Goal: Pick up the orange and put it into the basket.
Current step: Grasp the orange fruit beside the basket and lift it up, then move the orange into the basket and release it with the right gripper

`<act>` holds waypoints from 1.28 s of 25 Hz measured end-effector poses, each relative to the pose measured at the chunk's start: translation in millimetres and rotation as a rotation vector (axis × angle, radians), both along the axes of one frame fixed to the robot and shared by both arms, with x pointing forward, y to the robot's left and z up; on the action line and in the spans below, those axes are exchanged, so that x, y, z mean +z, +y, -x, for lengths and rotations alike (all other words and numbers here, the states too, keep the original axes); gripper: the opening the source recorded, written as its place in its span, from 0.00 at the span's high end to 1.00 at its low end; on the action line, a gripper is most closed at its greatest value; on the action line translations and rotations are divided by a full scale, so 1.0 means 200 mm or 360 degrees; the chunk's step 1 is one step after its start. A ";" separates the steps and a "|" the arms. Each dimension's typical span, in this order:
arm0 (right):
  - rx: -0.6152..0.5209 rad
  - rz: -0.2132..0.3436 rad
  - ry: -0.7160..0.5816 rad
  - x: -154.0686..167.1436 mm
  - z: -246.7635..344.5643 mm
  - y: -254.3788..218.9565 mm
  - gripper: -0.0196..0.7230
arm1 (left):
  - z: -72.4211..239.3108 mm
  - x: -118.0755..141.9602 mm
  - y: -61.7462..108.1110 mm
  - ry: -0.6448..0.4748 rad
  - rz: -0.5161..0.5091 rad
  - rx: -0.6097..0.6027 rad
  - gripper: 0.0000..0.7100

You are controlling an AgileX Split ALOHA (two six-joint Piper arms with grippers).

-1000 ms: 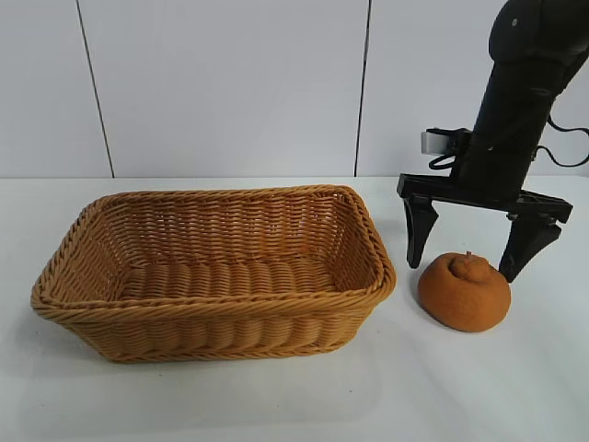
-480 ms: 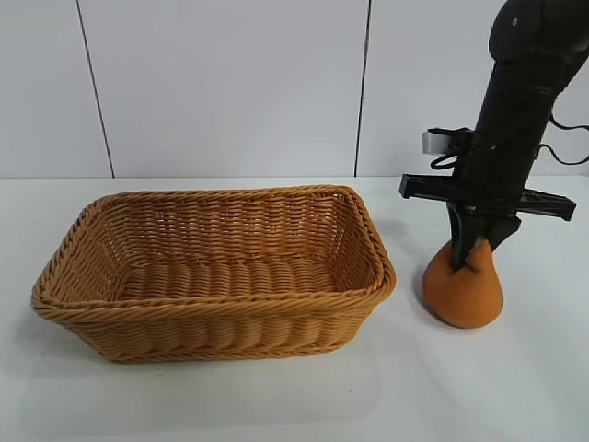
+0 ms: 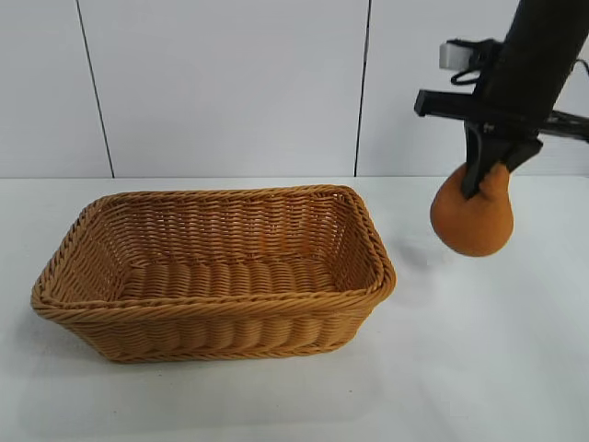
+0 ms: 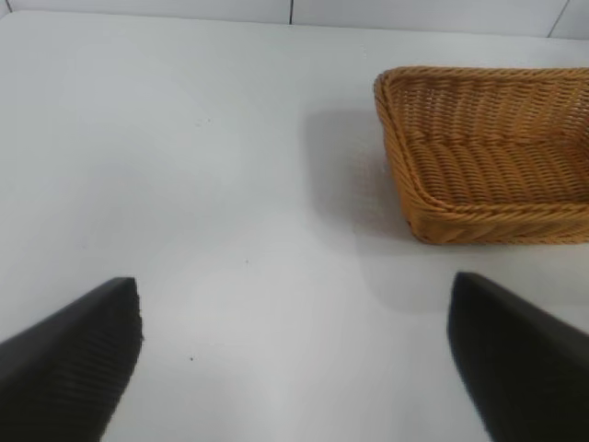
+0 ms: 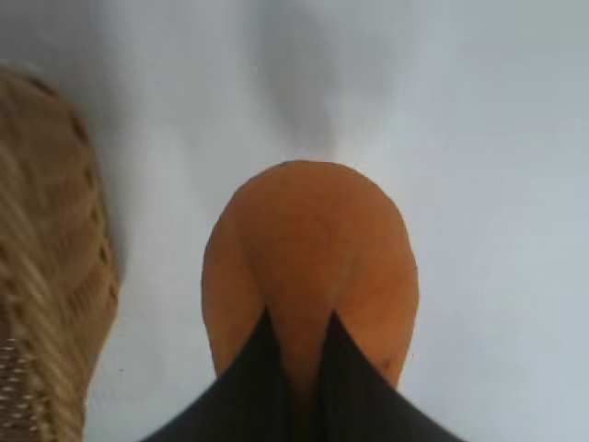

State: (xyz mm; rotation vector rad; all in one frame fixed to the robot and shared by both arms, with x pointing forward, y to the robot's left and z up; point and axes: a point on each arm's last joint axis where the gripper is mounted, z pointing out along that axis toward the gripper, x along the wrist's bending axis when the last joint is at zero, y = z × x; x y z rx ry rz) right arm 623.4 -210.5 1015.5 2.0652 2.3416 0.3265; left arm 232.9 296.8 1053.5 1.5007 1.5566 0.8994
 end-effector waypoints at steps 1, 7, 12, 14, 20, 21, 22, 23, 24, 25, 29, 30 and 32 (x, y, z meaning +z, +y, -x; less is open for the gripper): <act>0.0001 -0.0007 -0.0036 0.05 0.01 0.00 0.98 | 0.00 0.00 0.00 0.0000 0.0000 0.0000 0.09; -0.0005 -0.0157 -0.0132 0.20 0.08 0.04 0.98 | 0.00 0.00 0.00 0.0000 0.0000 0.0000 0.09; 0.0107 -0.0232 -0.0194 0.22 0.11 0.20 0.98 | 0.00 0.00 0.00 0.0000 0.0000 0.0000 0.09; 0.0190 -0.0256 -0.0231 0.22 0.14 0.31 0.98 | 0.00 0.00 0.00 0.0000 0.0000 0.0000 0.09; 0.0397 -0.0382 -0.0416 0.25 0.25 0.67 0.98 | 0.00 0.00 0.00 0.0002 -0.0001 0.0001 0.09; 0.0420 -0.0400 -0.0445 0.25 0.27 0.71 0.98 | 0.00 0.00 0.00 0.0002 -0.0001 0.0001 0.09; 0.0441 -0.0420 -0.0464 0.25 0.29 0.75 0.98 | 0.00 0.00 0.00 0.0002 -0.0001 0.0001 0.09; 0.0455 -0.0433 -0.0470 0.24 0.30 0.79 0.98 | 0.00 0.00 0.00 0.0002 -0.0001 0.0001 0.09; 0.0462 -0.0442 -0.0470 0.23 0.31 0.81 0.98 | 0.00 0.00 0.00 0.0002 -0.0001 0.0001 0.09; 0.0467 -0.0444 -0.0460 0.20 0.31 0.85 0.98 | 0.00 0.00 0.00 0.0002 -0.0001 0.0001 0.09; 0.0465 -0.0415 -0.0413 -0.01 0.26 0.94 0.98 | 0.00 0.00 0.00 0.0002 -0.0001 0.0001 0.09; 0.0455 -0.0404 -0.0404 -0.08 0.23 0.96 0.98 | 0.00 0.00 0.00 0.0002 -0.0001 0.0001 0.09; 0.0438 -0.0393 -0.0407 -0.17 0.20 0.98 0.98 | 0.00 0.00 0.00 0.0002 -0.0001 0.0001 0.09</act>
